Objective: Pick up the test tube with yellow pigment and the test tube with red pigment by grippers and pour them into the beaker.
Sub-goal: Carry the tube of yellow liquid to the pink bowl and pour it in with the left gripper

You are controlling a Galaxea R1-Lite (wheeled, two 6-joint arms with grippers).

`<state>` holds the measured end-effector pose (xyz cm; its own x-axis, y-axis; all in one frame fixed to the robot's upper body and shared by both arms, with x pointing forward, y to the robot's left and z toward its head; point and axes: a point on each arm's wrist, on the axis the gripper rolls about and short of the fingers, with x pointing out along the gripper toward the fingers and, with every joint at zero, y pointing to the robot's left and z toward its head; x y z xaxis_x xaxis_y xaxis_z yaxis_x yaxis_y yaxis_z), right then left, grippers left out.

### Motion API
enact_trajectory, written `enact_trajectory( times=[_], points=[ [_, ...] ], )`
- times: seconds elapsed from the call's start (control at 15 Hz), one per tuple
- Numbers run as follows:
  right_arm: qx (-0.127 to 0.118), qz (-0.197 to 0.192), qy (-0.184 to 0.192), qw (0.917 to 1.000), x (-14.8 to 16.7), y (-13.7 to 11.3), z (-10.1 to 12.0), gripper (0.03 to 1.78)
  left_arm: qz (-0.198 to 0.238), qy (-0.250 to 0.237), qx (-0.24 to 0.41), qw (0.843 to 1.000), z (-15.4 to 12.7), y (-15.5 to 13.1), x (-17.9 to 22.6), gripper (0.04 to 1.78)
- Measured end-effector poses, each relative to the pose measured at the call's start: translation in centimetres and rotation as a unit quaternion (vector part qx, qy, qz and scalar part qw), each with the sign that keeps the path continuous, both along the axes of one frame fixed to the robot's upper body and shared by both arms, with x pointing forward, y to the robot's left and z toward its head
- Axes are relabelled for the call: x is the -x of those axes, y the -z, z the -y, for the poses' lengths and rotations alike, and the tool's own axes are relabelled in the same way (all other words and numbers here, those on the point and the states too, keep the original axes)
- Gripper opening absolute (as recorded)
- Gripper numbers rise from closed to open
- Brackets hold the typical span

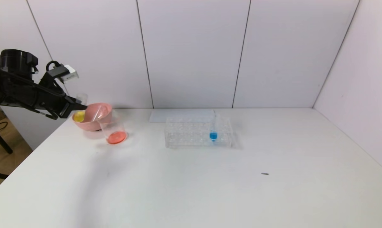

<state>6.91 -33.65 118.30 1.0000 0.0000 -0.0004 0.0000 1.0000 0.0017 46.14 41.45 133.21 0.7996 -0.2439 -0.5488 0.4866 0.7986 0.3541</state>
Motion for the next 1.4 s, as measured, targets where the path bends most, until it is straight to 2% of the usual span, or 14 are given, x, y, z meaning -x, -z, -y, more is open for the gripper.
enact_trajectory(
  times=[0.13,0.6,1.4],
  points=[
    [0.000,0.000,0.000,1.0000,0.00,0.00,0.00,1.70,-0.020,0.013,-0.005,1.000,0.05,-0.13,0.19,0.44],
    [0.000,0.000,0.000,1.0000,0.00,0.00,0.00,1.70,-0.043,0.066,-0.061,0.995,0.00,-0.57,0.09,0.44],
    [0.000,0.000,0.000,1.0000,0.00,0.00,0.00,1.70,-0.040,0.071,-0.077,0.994,0.14,-0.69,-0.32,0.44]
  ],
)
